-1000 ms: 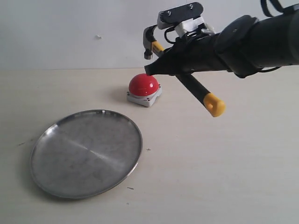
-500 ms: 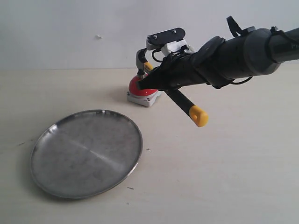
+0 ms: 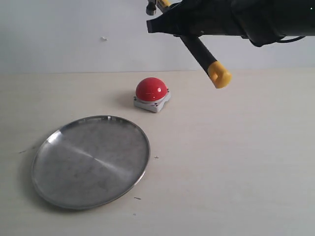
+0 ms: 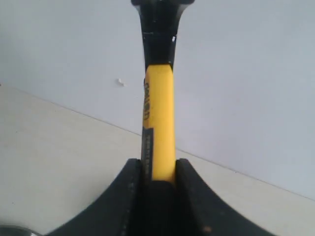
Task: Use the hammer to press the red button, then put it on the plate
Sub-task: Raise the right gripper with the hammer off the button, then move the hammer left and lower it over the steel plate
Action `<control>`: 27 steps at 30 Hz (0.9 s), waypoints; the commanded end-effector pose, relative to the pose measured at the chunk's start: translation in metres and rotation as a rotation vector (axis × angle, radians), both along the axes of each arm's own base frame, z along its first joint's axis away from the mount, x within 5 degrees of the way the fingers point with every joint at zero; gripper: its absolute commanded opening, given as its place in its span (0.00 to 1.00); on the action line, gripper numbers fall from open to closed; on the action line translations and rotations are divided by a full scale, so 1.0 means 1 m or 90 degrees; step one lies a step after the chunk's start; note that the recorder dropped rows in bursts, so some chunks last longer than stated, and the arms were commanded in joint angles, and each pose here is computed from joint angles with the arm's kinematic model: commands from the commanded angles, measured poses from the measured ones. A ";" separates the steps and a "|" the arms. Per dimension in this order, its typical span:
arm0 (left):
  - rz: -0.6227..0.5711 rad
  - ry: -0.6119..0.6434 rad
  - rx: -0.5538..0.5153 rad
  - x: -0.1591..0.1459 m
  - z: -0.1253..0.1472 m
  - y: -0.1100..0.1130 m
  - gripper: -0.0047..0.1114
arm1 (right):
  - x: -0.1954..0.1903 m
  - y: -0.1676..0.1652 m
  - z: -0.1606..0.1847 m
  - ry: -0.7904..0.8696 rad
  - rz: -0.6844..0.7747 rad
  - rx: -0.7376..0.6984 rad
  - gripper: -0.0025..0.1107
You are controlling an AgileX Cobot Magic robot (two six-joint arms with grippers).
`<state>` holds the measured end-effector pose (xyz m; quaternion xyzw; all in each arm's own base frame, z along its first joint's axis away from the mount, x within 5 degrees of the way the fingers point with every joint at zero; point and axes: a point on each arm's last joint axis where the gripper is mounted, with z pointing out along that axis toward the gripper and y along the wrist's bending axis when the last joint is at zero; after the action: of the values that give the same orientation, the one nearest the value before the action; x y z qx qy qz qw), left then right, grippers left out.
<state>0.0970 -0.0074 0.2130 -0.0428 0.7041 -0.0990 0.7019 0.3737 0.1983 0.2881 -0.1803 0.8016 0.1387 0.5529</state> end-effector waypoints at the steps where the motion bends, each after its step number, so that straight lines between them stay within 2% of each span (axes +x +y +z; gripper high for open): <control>1: -0.003 0.002 -0.003 -0.001 -0.001 -0.001 0.04 | 0.013 0.006 -0.036 0.038 -0.008 -0.028 0.02; 4: -0.003 0.002 -0.003 -0.001 -0.001 -0.001 0.04 | 0.027 0.015 -0.124 0.162 -0.008 -0.071 0.02; 5: -0.003 0.002 -0.003 -0.001 -0.001 -0.001 0.04 | 0.028 0.016 -0.130 0.170 -0.006 -0.074 0.02; 6: -0.003 0.002 -0.003 -0.001 -0.001 -0.001 0.04 | 0.029 0.016 -0.123 0.158 -0.011 -0.069 0.02; 9: -0.003 0.002 -0.003 -0.001 -0.001 -0.001 0.04 | 0.023 0.009 -0.064 0.074 -0.028 -0.029 0.02; 11: -0.003 0.002 -0.003 -0.001 -0.001 -0.001 0.04 | 0.013 0.005 -0.026 0.031 -0.017 -0.004 0.02; 13: -0.003 0.002 -0.003 -0.001 -0.001 -0.001 0.04 | 0.002 0.004 -0.003 0.015 0.006 0.011 0.02; 17: -0.003 0.002 -0.003 -0.001 -0.001 -0.001 0.04 | -0.008 0.007 0.006 0.041 0.059 0.020 0.02; 23: -0.003 0.002 -0.003 -0.001 -0.001 -0.001 0.04 | -0.019 0.018 -0.007 0.129 0.150 0.021 0.02; 27: -0.003 0.002 -0.003 -0.001 -0.001 -0.001 0.04 | -0.020 0.025 -0.019 0.190 0.168 0.076 0.02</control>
<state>0.0970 -0.0074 0.2128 -0.0429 0.7047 -0.0989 0.7013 0.3531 0.2204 0.2647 -0.2500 0.8376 0.2563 0.4126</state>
